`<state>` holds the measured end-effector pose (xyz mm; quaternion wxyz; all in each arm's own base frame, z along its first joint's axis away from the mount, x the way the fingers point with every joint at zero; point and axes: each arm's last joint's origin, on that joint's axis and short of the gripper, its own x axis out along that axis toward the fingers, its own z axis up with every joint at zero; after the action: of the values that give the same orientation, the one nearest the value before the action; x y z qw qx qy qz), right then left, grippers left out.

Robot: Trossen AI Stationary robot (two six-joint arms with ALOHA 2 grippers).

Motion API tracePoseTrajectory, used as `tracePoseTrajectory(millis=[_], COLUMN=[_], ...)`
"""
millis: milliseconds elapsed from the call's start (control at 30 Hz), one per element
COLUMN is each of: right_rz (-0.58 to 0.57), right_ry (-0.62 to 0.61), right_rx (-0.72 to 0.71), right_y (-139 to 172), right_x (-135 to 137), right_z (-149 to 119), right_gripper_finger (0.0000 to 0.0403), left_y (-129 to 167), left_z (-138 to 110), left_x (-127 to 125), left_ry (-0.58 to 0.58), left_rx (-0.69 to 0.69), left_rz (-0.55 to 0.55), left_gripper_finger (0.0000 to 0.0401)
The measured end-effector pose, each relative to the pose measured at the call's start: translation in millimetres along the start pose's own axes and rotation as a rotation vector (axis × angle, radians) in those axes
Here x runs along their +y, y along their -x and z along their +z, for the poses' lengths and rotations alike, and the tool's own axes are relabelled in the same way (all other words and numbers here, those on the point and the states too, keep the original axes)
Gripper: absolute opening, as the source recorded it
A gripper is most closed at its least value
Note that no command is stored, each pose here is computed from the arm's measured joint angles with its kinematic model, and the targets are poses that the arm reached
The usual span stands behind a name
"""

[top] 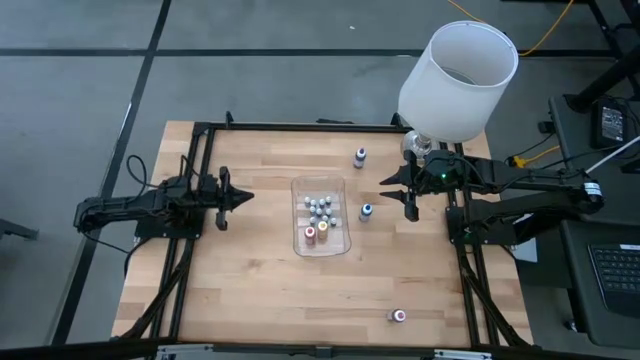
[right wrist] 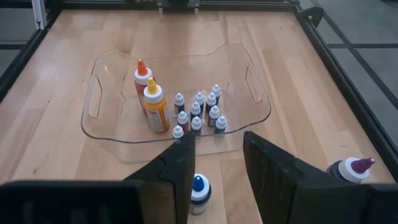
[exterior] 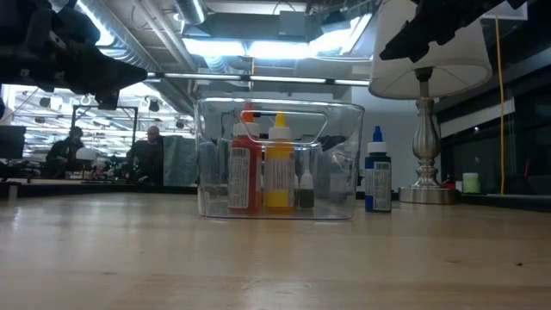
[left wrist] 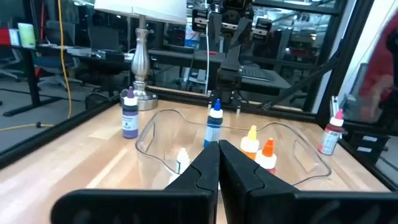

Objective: Pick & Place food coloring
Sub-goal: Put the large purple food coloring into the transparent bin

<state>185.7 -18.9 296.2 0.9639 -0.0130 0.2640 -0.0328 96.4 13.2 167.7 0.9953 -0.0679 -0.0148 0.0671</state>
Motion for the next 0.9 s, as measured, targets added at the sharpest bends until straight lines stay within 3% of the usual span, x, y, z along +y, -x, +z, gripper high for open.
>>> tracePoseTrajectory(millis=[367, 667, 900], right_rz=[0.000, -0.001, 0.001], right_ry=[0.000, -0.003, -0.175], right_rx=[0.000, -0.029, -0.028], right_y=[0.0, 0.1, 0.0], right_x=[0.0, -0.2, -0.2], right_z=[0.0, 2.9, 2.7], right_gripper_finger=[0.0138, 0.0138, 0.0138], left_y=[-0.3, -0.3, -0.4], left_z=[-0.6, -0.6, -0.7], left_x=[0.2, 0.2, 0.3], left_ry=[-0.087, -0.020, -0.020], left_rx=[0.007, 0.007, 0.008], left_rz=[0.005, 0.006, 0.007], left_gripper_finger=[0.0010, 0.0006, 0.0010])
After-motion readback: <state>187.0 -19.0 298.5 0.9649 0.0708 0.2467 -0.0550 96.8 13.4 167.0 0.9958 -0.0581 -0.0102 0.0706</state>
